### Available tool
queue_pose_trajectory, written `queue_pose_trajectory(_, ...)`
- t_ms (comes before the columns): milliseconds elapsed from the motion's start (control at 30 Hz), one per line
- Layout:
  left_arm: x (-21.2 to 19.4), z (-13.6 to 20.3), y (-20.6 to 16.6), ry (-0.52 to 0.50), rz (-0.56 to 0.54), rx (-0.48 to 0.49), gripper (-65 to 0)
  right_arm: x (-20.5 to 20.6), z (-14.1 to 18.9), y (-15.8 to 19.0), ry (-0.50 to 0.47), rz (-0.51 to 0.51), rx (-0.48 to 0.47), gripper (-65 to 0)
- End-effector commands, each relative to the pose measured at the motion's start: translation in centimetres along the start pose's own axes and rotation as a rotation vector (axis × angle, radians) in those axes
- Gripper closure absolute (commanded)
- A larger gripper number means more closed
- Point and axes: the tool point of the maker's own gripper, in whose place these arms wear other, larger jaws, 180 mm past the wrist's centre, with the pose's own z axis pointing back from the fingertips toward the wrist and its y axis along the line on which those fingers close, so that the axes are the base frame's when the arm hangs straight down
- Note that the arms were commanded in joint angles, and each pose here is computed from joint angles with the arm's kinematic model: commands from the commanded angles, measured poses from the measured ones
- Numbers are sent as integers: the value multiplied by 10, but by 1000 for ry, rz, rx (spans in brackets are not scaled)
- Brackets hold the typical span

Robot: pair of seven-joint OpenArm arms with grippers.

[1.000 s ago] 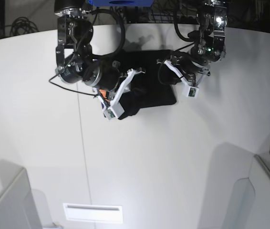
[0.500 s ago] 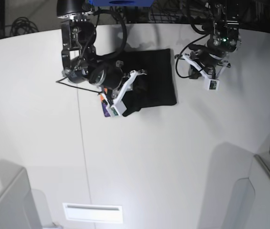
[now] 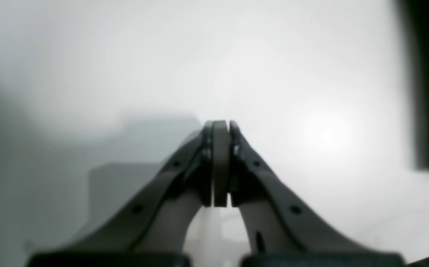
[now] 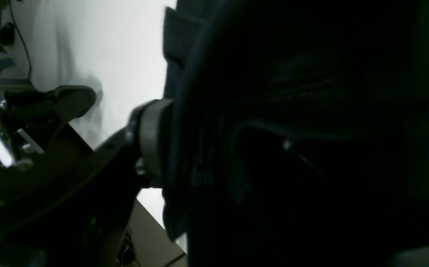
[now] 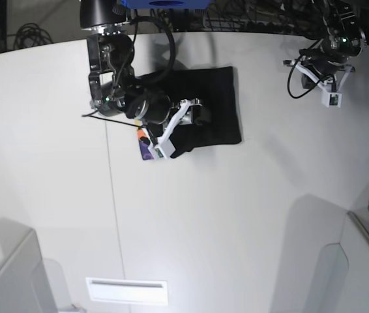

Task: Fold the T-shirt properly
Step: 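Fold the other strip end with the right gripper toward the left gripper, then grasp the folded bundle with the right gripper and flip it over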

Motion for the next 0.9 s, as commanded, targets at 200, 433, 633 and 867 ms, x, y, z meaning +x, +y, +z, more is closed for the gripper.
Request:
queue_pose_trajectory(200,14,12,23,-52,-4,44,0,17,-7,49,-27,133,97,-341)
queue_pose_trajectory(433,13,12,23,-49,-4,43,0,13,-21,90,33,217,147,-341)
queue_pose_trajectory(633,13,11,21,-49,-8,38,0,10,-16,142,61,383,222,-341)
queue_pose_trajectory(867,29,27,-10,-137,48,-98,0,60,46,90,-184,381,85,-147)
